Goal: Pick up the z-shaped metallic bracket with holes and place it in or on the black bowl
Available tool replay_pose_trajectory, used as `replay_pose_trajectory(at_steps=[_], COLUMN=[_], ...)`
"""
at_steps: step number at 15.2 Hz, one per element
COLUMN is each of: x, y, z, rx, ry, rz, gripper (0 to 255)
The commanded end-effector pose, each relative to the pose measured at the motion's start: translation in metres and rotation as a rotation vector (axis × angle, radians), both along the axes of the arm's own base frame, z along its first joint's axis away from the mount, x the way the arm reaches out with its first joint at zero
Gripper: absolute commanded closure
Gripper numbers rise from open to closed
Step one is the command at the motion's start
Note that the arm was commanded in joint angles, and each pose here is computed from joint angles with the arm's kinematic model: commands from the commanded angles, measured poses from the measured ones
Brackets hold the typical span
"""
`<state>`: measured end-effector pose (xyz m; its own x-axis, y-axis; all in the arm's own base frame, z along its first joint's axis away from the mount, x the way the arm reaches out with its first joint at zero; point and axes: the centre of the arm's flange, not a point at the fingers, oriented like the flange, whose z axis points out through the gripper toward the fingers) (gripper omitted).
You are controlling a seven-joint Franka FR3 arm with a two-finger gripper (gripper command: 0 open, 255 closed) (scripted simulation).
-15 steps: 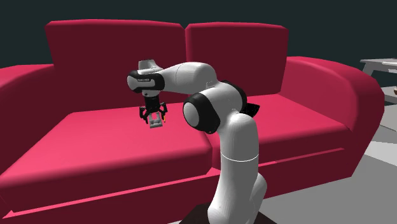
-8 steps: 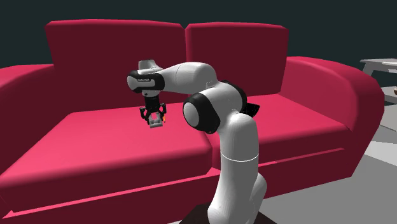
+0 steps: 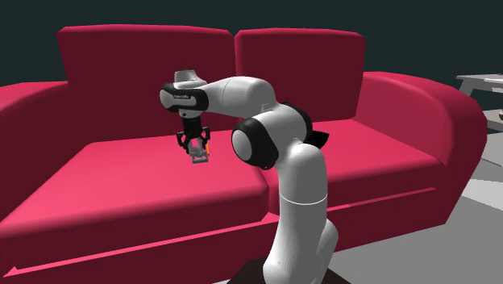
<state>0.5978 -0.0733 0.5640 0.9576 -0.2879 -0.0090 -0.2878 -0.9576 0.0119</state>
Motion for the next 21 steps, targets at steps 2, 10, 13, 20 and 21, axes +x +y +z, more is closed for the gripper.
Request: replay_pose_trajectory(at_steps=[2, 10, 13, 20, 21], x=[0.000, 0.000, 0.000, 0.000, 0.000], y=[0.000, 0.000, 0.000, 0.000, 0.000], z=[0.016, 0.058, 0.074, 0.111, 0.116], rx=[0.000, 0.000, 0.000, 0.000, 0.000], ry=[0.000, 0.000, 0.000, 0.000, 0.000], rz=[0.000, 0.000, 0.000, 0.000, 0.000], gripper=[255, 255, 255, 255, 255])
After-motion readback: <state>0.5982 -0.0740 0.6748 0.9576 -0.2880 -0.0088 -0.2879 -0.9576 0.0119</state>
